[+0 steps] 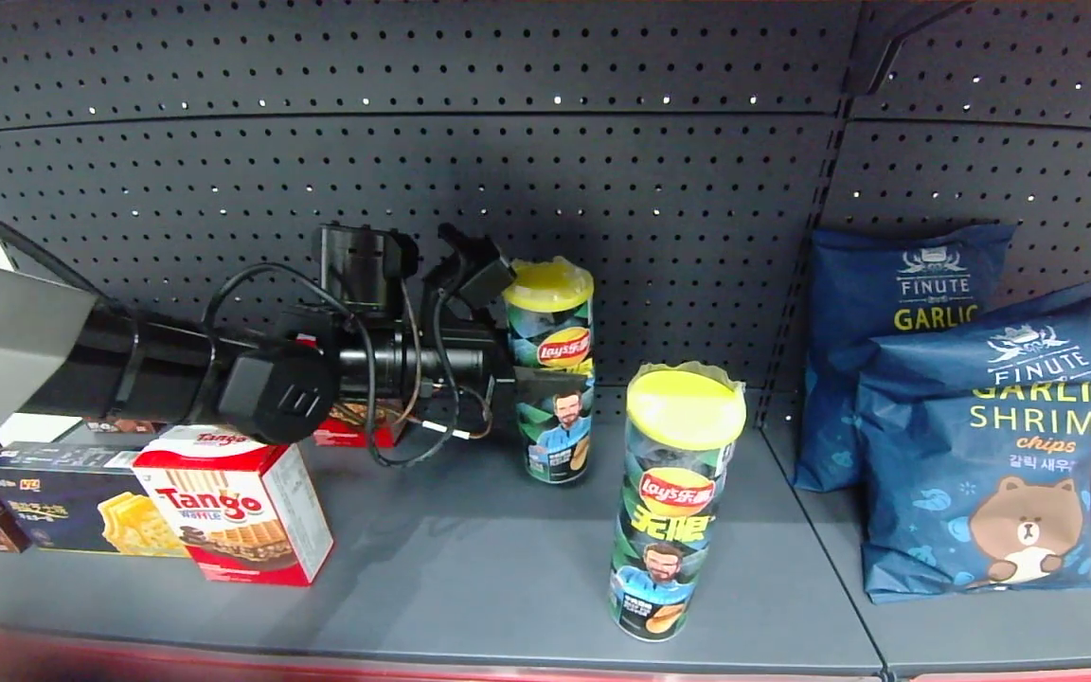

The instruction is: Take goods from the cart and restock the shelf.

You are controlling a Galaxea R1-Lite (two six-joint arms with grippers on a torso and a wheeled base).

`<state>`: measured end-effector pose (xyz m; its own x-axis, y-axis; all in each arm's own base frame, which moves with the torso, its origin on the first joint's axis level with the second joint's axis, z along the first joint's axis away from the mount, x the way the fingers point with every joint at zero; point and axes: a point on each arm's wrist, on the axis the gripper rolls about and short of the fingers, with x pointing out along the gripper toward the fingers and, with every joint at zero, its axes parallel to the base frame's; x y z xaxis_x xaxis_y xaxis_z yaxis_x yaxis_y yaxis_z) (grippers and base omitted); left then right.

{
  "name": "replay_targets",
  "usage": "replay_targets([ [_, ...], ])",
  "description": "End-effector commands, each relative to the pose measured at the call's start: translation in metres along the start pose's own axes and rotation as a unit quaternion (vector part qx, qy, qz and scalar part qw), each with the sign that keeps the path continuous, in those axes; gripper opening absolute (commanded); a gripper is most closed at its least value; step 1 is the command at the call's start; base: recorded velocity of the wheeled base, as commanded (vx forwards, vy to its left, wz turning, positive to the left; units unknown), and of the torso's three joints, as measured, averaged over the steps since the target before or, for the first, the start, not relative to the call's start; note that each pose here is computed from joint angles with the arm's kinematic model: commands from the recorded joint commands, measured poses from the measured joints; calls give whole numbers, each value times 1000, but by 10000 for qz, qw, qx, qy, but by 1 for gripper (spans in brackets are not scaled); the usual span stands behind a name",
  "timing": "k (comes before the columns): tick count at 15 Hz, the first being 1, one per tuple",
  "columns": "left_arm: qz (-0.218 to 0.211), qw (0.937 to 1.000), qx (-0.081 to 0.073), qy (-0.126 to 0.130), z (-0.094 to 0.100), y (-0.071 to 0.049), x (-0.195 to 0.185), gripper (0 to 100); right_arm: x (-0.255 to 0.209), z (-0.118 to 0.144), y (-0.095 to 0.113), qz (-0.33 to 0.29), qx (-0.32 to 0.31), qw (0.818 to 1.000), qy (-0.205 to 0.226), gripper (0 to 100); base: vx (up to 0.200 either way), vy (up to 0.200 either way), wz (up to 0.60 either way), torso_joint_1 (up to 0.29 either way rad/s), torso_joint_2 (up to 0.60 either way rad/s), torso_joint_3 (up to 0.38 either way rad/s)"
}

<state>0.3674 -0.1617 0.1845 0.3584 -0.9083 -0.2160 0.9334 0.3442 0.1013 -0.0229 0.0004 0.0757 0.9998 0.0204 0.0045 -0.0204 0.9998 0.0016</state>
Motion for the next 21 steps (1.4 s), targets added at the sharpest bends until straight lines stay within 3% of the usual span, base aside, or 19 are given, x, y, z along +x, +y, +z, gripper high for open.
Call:
replay_targets([
  [1,-13,10000,-29,32,-8,10,12,0,0,0,0,5,-1,10000,7,100,0,0,0,0,0,0],
  [8,-147,9998,-82,46,-14,19,24,0,0,0,0,5,-1,10000,7,100,0,0,0,0,0,0],
  [21,-355,9993,-63,50,-19,19,53,0,0,0,0,5,-1,10000,7,100,0,0,0,0,0,0],
])
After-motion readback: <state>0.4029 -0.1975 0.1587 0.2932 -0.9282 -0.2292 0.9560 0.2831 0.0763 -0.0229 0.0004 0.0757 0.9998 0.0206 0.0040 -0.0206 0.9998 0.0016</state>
